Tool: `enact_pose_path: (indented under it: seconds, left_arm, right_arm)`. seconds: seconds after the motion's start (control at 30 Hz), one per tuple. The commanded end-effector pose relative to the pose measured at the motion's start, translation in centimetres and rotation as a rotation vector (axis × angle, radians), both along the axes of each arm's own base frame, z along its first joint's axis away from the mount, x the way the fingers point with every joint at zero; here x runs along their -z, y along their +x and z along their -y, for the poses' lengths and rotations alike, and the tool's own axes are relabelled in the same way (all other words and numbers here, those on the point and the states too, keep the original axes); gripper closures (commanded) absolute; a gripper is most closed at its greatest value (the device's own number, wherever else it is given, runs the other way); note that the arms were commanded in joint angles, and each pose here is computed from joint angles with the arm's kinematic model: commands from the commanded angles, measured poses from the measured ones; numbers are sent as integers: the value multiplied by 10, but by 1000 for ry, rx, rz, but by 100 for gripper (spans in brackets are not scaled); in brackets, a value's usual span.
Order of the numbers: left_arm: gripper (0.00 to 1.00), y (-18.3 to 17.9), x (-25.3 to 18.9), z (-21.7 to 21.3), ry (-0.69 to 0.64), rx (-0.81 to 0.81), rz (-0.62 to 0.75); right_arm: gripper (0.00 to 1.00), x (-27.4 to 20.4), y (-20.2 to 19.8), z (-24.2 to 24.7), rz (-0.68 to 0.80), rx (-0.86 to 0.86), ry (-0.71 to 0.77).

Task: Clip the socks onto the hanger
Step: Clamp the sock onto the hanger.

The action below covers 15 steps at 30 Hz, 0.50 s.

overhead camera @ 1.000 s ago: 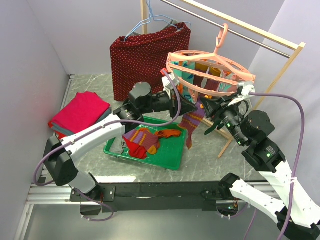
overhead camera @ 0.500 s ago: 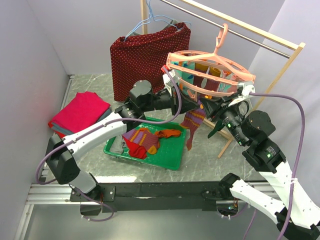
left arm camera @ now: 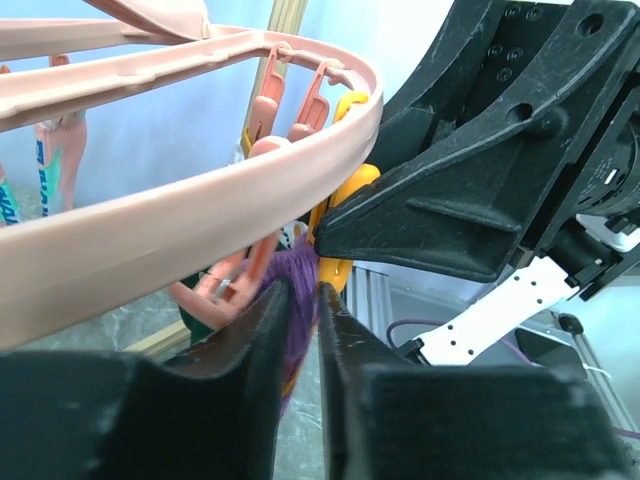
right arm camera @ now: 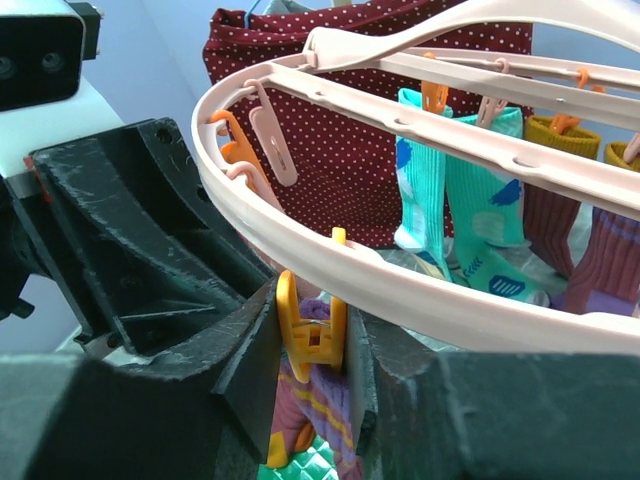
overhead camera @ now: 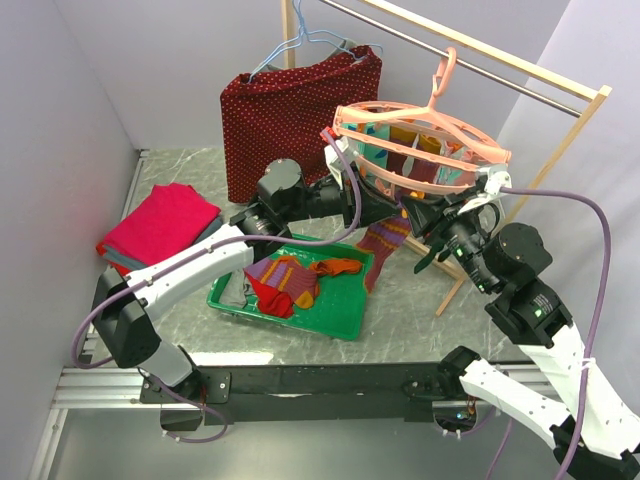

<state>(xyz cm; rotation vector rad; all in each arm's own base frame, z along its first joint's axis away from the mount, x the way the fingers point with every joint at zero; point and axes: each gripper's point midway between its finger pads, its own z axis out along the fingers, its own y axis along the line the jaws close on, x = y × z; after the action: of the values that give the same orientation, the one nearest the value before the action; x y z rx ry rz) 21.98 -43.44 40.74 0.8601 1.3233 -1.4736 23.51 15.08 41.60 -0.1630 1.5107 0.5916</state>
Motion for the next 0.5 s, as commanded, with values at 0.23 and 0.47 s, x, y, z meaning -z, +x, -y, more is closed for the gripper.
enact_pose_path:
  seconds: [0.23, 0.47]
  left_arm:
    - [37, -9, -25, -15, -50, -44, 68]
    - [8, -6, -19, -34, -20, -138, 91]
  right_arm:
    - [48, -4, -4, 22, 21, 80, -1]
    - [40, 2, -1, 42, 3, 185, -23]
